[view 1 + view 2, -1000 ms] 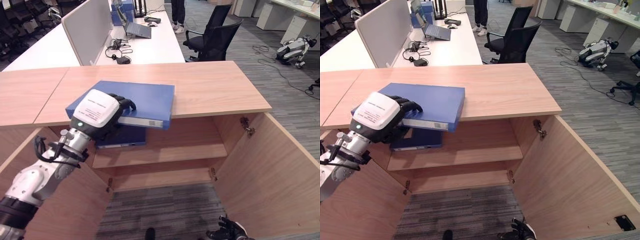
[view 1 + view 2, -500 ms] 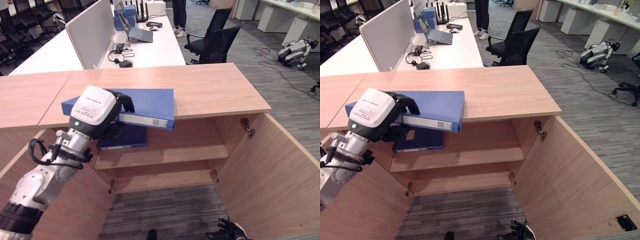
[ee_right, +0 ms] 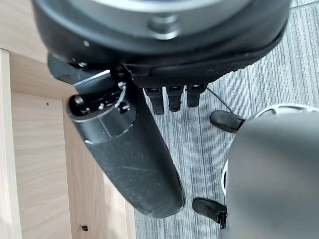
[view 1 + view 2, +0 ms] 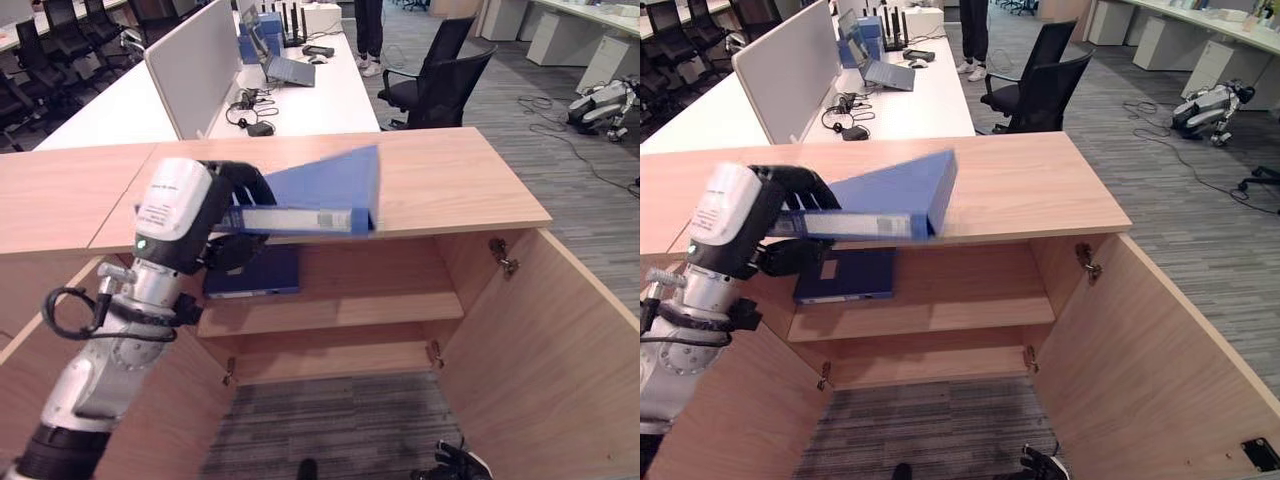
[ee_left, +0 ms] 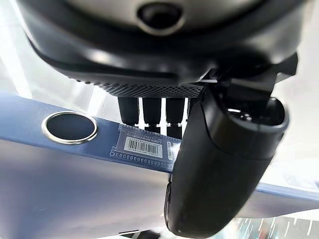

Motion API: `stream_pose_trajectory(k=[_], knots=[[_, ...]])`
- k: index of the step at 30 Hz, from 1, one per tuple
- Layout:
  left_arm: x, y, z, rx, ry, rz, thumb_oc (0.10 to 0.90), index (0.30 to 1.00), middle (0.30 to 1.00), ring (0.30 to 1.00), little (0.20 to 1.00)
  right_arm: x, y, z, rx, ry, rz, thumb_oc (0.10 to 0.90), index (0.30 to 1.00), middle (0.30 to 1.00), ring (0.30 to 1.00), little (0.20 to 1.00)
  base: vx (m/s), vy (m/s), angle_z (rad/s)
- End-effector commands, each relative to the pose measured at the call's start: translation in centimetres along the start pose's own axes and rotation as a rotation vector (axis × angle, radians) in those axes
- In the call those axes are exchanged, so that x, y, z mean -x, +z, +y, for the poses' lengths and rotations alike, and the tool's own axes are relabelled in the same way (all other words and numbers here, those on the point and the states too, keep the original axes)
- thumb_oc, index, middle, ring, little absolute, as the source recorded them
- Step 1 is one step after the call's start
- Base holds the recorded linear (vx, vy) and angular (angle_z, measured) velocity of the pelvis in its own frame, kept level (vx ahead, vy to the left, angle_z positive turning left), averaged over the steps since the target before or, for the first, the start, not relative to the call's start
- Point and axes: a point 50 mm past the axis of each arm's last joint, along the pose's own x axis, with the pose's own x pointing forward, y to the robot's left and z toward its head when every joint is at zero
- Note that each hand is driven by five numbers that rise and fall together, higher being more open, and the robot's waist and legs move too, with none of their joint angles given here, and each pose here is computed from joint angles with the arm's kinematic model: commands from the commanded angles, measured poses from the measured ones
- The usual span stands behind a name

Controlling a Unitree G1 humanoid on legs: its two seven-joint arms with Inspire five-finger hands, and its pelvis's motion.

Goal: Put the empty folder in the office cabinet

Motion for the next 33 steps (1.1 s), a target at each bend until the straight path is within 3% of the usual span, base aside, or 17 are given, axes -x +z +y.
stream_pose_trajectory(k=[1,6,15,19,27,33], knots=[[-3.1,3.9,4.2,0.264,0.213,-0.260,0.400,0.300,0.300,0.300,0.300,-0.6,5.6,0.1,0.029,0.032,-0.190,0.800,0.900,0.900,0.900,0.900,-0.02,0.010,0.11],[-2.9,4.8,3.1,0.606,0.139,-0.302,0.400,0.300,0.300,0.300,0.300,-0.6,6.1,0.5,0.026,0.053,-0.209,0.800,0.900,0.900,0.900,0.900,-0.02,0.010,0.06],[-2.4,5.3,0.9,0.905,-0.002,-0.295,0.400,0.300,0.300,0.300,0.300,-0.7,6.0,0.9,0.059,0.074,-0.188,0.800,0.900,0.900,0.900,0.900,0.00,0.002,0.01],[-1.9,5.6,-0.9,1.110,-0.139,-0.268,0.400,0.300,0.300,0.300,0.300,-0.8,6.2,1.2,0.065,0.090,-0.191,0.800,0.900,0.900,0.900,0.900,0.00,0.000,0.00],[-0.7,5.3,-1.6,1.211,-0.298,-0.199,0.400,0.300,0.300,0.300,0.300,-0.8,6.6,1.7,0.056,0.116,-0.201,0.800,0.900,0.900,0.900,0.900,0.00,0.000,0.00],[0.5,4.1,-0.9,1.137,-0.320,-0.119,0.400,0.300,0.300,0.300,0.300,-0.6,8.1,2.1,-0.020,0.142,-0.271,0.800,0.900,0.900,0.900,0.900,0.00,0.000,0.00]])
